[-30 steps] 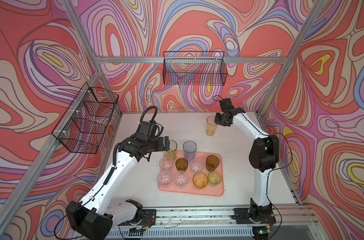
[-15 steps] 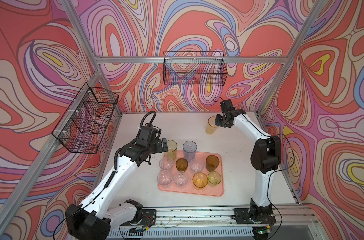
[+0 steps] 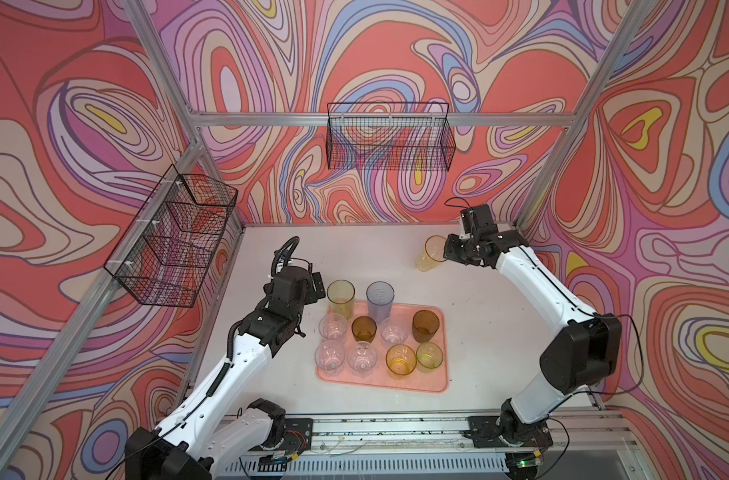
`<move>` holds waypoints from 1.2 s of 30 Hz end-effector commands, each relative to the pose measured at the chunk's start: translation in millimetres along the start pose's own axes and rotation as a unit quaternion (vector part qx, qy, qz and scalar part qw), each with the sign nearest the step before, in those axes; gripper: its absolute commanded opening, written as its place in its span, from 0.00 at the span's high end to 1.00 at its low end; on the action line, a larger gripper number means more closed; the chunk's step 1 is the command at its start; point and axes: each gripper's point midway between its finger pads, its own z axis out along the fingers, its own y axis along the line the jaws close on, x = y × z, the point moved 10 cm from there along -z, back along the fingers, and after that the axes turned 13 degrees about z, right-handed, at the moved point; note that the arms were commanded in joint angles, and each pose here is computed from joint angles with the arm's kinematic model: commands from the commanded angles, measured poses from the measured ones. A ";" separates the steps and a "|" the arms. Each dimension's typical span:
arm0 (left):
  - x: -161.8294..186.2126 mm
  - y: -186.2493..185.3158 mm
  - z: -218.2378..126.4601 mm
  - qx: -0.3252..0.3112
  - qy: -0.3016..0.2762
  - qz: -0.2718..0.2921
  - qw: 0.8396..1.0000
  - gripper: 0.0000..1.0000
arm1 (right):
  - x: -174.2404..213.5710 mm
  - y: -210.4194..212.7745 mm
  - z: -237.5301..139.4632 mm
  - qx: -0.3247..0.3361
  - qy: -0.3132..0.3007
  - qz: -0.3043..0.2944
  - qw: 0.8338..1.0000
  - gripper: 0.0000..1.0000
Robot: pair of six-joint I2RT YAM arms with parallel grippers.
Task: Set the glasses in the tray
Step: 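Carry the yellow glass with the right gripper onto the tray and release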
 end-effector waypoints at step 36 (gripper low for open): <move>5.8 9.6 -14.1 0.000 -0.011 -0.008 1.000 0.00 | 107.3 15.1 17.6 0.087 0.138 -0.083 0.983 0.93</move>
